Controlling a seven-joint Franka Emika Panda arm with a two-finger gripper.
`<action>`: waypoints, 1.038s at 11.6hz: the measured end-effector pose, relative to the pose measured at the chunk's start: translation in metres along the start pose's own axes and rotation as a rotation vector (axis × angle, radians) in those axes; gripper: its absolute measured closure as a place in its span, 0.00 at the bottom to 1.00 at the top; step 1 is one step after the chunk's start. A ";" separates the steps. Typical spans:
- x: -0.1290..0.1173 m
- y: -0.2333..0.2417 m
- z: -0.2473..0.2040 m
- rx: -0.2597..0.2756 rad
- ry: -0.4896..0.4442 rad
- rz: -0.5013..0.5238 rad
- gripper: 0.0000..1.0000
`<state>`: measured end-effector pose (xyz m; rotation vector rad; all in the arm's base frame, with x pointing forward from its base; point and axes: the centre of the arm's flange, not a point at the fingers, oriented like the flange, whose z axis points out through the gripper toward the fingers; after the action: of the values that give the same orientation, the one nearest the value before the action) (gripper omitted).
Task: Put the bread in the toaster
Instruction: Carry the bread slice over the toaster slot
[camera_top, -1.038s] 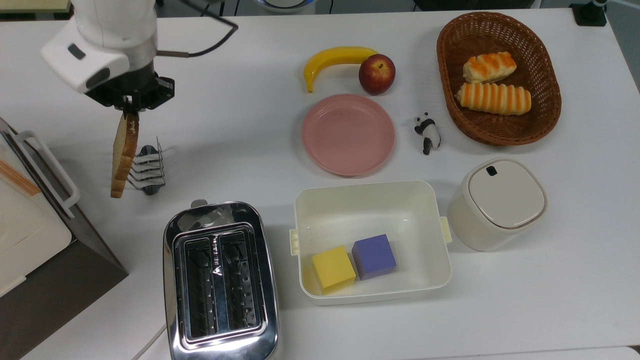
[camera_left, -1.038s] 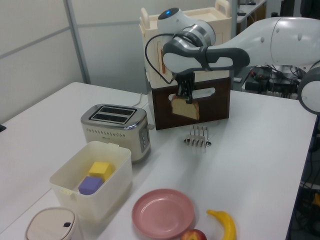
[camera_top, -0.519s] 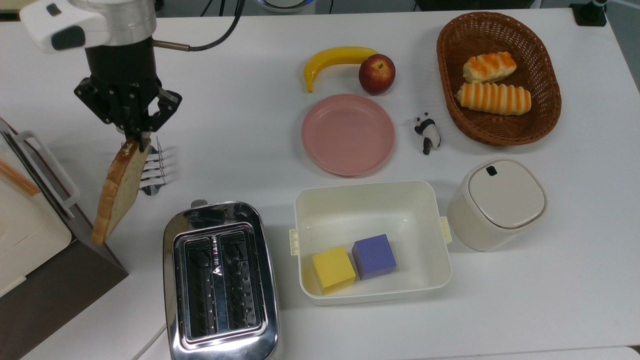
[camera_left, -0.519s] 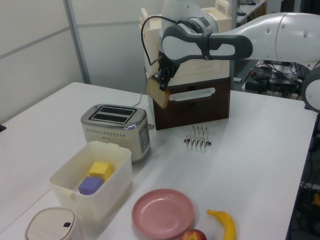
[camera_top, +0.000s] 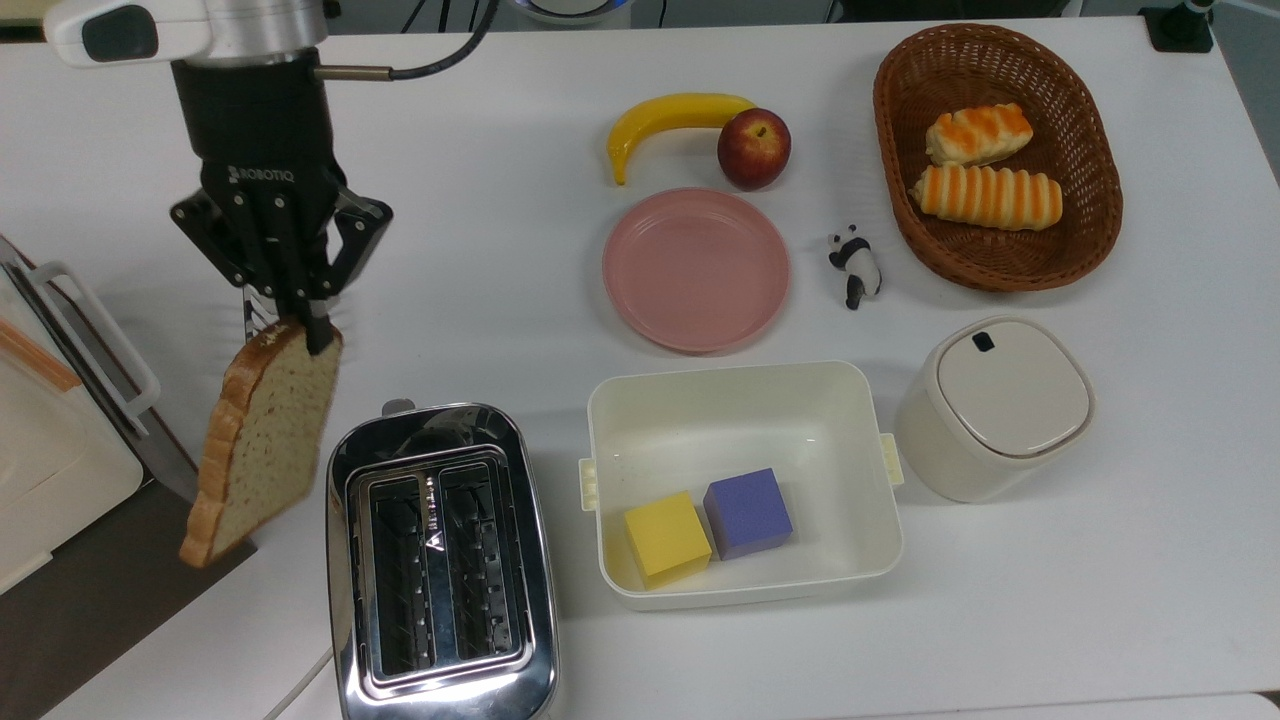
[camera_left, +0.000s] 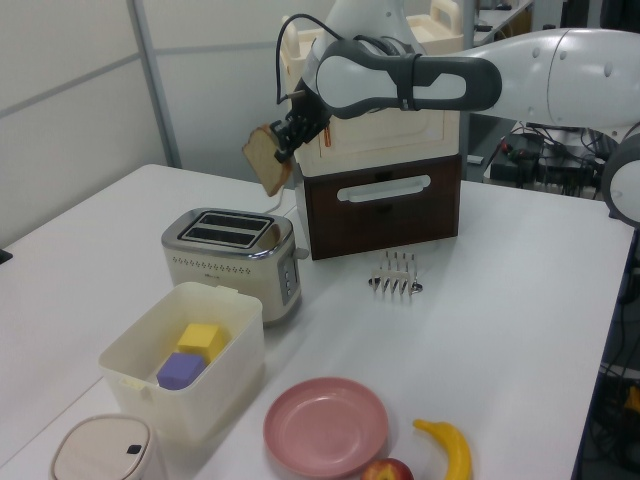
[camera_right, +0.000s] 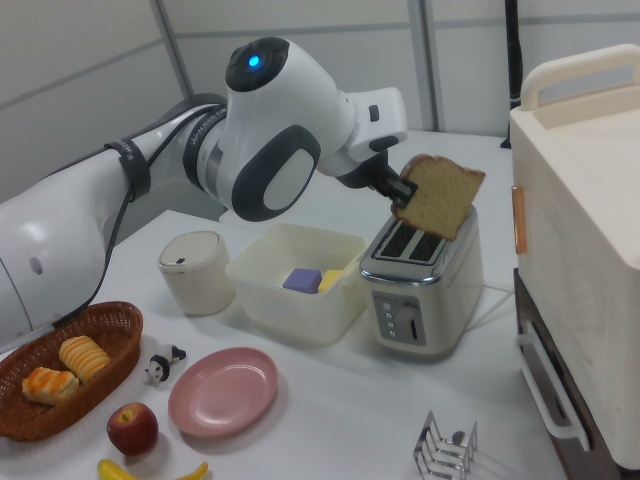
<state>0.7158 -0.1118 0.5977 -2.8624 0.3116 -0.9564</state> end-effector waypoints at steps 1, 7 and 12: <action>0.000 -0.005 0.004 0.033 0.012 0.020 0.91; -0.007 -0.026 0.028 0.101 0.024 0.042 0.91; -0.016 -0.022 0.050 0.096 -0.005 -0.011 0.91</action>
<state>0.7368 -0.0854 0.5522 -2.7822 0.2435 -0.9395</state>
